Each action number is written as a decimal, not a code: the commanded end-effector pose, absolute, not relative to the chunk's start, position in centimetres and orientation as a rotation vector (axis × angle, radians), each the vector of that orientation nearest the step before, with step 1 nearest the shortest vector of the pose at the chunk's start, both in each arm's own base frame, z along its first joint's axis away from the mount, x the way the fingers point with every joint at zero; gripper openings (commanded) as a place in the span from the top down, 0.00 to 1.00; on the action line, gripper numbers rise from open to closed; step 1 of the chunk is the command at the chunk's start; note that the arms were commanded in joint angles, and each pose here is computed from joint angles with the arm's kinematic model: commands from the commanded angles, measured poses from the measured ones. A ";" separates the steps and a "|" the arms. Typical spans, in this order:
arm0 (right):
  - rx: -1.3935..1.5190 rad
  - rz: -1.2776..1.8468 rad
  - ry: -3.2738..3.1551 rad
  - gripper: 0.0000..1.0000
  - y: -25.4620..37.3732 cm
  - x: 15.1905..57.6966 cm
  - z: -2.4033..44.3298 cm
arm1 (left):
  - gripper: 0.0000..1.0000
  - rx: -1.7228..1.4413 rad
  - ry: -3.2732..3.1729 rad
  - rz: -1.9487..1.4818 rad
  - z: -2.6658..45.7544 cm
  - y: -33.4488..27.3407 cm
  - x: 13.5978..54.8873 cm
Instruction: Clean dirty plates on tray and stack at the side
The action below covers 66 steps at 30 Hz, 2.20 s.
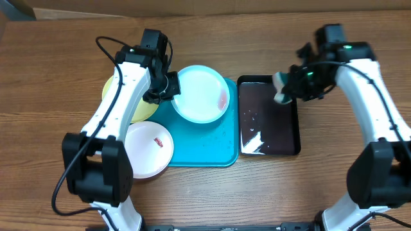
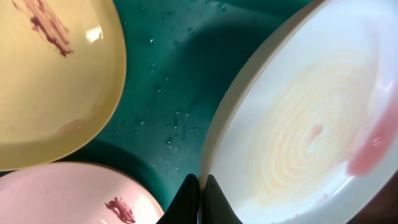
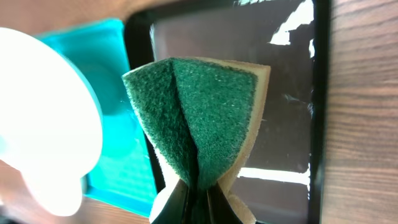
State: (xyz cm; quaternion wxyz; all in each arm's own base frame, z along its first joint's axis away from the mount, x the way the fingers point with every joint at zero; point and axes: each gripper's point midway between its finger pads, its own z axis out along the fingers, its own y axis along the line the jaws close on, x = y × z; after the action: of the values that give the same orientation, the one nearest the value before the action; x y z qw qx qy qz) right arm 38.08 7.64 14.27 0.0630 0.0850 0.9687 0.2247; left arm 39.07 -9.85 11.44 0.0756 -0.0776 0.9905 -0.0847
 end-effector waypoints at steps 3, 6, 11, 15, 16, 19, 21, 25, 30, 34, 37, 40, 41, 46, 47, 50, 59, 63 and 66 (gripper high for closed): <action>0.399 0.901 2.734 0.96 3.3 40.0 17.6 | 0.96 -0.134 2.854 -0.294 15.9 -11.4 39.6; 0.514 0.872 2.686 0.96 -0.4 40.3 17.6 | 0.96 -0.089 2.826 -0.309 16.5 -12.7 39.8; 0.673 0.833 2.616 0.96 -5.5 40.0 17.6 | 0.96 0.025 2.763 -0.315 17.1 -16.6 40.0; 0.746 0.819 2.588 0.96 -7.7 39.6 17.6 | 0.96 0.074 2.659 -0.213 17.9 -19.3 40.6; 0.756 0.818 2.586 0.96 -8.0 39.5 17.6 | 0.96 0.096 2.627 -0.198 18.2 -20.2 40.8; 0.767 0.820 2.591 0.96 -8.1 39.3 17.4 | 0.96 0.156 2.544 -0.163 19.2 -22.8 40.8; 0.766 0.822 2.594 0.96 -7.9 39.2 17.3 | 0.96 0.186 2.483 -0.114 19.8 -24.2 40.7; 0.757 0.823 2.598 0.96 -7.7 39.2 17.3 | 0.96 0.233 2.343 0.091 21.5 -25.5 40.1; 0.757 0.823 2.599 0.96 -7.7 39.2 17.2 | 0.96 0.282 2.111 0.428 24.9 -26.1 38.2; 0.756 0.824 2.600 0.96 -7.7 39.2 17.2 | 0.96 0.196 1.854 0.661 29.6 -26.1 35.7; 0.753 0.826 2.603 0.96 -7.5 39.2 17.2 | 0.96 0.114 1.702 0.745 32.5 -26.5 33.7; 0.745 0.828 2.608 0.96 -7.3 39.2 17.2 | 0.96 0.107 1.641 0.770 33.8 -27.3 32.3; 0.742 0.829 2.609 0.96 -7.2 39.3 17.2 | 0.96 0.116 1.637 0.769 33.9 -27.6 32.0; 0.724 0.832 2.617 0.96 -6.6 39.4 17.2 | 0.96 0.150 1.627 0.780 34.4 -28.5 31.5; 0.717 0.832 2.619 0.96 -6.5 39.4 17.2 | 0.96 0.156 1.627 0.784 34.5 -28.7 31.5; 0.710 0.833 2.622 0.96 -6.3 39.4 17.2 | 0.96 0.165 1.627 0.794 34.8 -28.8 31.7; 0.700 0.835 2.626 0.96 -6.0 39.5 17.2 | 0.96 0.126 1.626 0.754 35.2 -29.1 31.9; 0.700 0.835 2.626 0.96 -6.0 39.5 17.2 | 0.96 0.145 1.628 0.771 35.1 -29.2 31.8; 0.700 0.834 2.626 0.96 -6.0 39.5 17.2 | 0.96 0.150 1.637 0.753 34.9 -29.3 32.1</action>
State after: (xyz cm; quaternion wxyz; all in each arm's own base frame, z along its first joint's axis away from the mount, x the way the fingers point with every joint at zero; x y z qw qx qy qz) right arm 39.10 -6.44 15.74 0.1284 0.2584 0.9149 0.2822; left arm 32.27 -30.23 32.74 0.6091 0.0898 0.7127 0.3361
